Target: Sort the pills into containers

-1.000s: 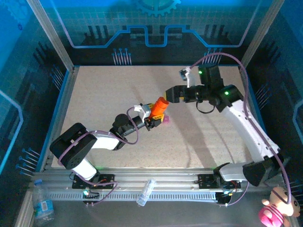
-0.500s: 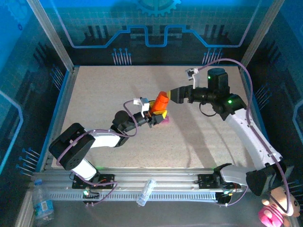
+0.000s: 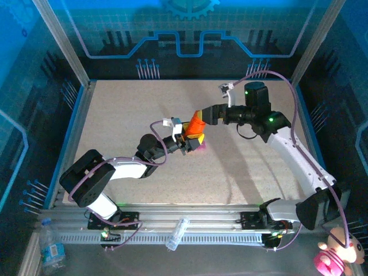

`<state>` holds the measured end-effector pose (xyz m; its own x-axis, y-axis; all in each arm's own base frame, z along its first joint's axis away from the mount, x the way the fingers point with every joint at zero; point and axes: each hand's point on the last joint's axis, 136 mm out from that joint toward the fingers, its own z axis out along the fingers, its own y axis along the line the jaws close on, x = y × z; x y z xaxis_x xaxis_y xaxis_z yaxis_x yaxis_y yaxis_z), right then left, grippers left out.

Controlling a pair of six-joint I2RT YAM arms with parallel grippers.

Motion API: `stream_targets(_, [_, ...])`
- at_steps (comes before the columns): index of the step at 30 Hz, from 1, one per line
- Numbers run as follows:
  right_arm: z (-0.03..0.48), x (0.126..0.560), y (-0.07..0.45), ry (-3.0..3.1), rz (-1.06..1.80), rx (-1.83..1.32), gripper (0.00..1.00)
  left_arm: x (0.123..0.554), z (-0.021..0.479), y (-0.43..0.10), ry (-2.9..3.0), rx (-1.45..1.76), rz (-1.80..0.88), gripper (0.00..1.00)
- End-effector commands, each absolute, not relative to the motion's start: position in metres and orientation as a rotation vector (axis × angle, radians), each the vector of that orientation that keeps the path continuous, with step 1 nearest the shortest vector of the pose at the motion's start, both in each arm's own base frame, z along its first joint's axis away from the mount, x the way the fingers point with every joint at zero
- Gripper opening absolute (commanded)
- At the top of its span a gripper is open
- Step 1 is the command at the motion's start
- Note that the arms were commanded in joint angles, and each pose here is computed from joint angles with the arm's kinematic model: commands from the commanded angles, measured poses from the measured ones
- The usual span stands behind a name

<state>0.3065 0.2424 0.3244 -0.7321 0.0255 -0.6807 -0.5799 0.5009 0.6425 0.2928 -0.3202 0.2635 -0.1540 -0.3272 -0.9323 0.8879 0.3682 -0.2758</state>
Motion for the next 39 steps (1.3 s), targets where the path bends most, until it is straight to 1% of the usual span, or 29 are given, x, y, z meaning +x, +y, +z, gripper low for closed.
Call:
stream_targets(1, [0.327,0.304,0.249,2.104,1.238,-0.48,0.89,0.282,0.299,-0.32,1.187,0.59,-1.189,0.0])
stream_targets(7, [0.327,0.302,0.256,2.107,1.258,-0.506,0.84,0.282,0.298,-0.319,1.187,0.591,-1.182,0.0])
stream_targets(11, [0.327,0.299,0.259,2.109,1.268,-0.524,0.79,0.282,0.299,-0.318,1.184,0.591,-1.176,0.0])
stream_targets(14, [0.326,0.298,0.261,2.113,1.273,-0.531,0.7,0.282,0.298,-0.318,1.185,0.592,-1.174,0.0])
stream_targets(19, [0.324,0.295,0.263,2.122,1.282,-0.551,0.5,0.282,0.298,-0.318,1.183,0.595,-1.17,0.0])
stream_targets(21, [0.325,0.293,0.264,2.121,1.283,-0.567,0.44,0.282,0.297,-0.319,1.184,0.598,-1.169,0.0])
stream_targets(25, [0.318,0.29,0.264,2.148,1.261,-0.584,0.4,0.282,0.297,-0.319,1.179,0.609,-1.156,0.0])
stream_targets(29, [0.306,0.286,0.264,2.2,1.193,-0.605,0.38,0.283,0.294,-0.323,1.195,0.648,-1.131,0.0])
stream_targets(35, [0.282,0.285,0.265,2.279,1.135,-0.593,0.37,0.286,0.291,-0.327,1.214,0.696,-1.072,0.0])
stream_targets(39, [0.265,0.287,0.269,2.334,1.13,-0.502,0.37,0.292,0.29,-0.325,1.216,0.693,-1.027,0.0])
